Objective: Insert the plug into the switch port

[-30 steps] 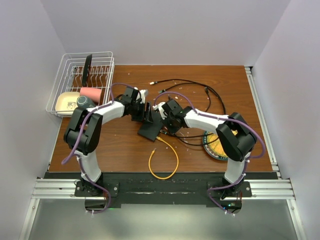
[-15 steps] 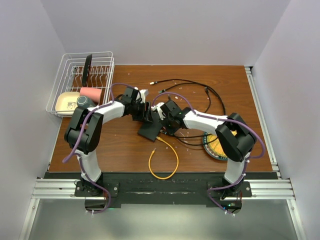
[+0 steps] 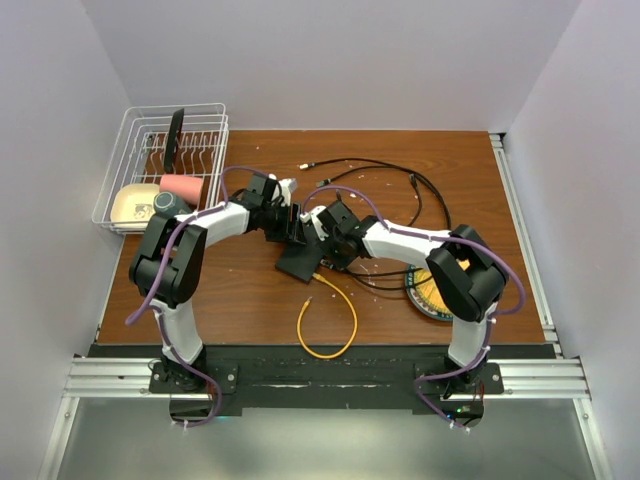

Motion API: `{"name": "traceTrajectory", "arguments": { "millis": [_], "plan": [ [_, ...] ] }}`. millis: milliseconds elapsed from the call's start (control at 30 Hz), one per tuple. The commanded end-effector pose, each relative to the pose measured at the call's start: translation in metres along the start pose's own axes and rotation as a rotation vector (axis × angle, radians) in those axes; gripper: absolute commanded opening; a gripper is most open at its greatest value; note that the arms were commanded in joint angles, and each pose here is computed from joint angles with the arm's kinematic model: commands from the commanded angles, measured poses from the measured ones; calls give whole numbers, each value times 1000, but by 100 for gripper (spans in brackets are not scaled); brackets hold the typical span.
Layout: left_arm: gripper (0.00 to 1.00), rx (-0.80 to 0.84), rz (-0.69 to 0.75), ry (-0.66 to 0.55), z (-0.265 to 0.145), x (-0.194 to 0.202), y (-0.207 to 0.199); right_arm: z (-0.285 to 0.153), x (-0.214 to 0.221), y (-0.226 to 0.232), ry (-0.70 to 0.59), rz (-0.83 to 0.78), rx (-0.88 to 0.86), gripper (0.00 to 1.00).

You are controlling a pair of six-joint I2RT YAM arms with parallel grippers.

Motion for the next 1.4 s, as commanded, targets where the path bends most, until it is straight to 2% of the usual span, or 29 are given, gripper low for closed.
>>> {"name": "traceTrajectory", "arguments": {
  "millis": [0,767,1367],
  "plan": [
    [57,24,-20,8,3,3,3,0,-15,3,-34,-6,12,0],
    [57,45,-18,17,4,6,3,-15,-31,4,-98,22,68,0],
    [56,58,-18,26,5,7,3,-37,-48,10,-216,13,58,0]
  ]
}}
Point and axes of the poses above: each gripper's point midway between its finger pads, its own z axis out along the fingers, its own y axis along the line the jaws close on, x = y × z, the point moved 10 cm from there along -z, back along the fingers, and after that the axes turned 9 degrees about -z, right-handed, at the moved point
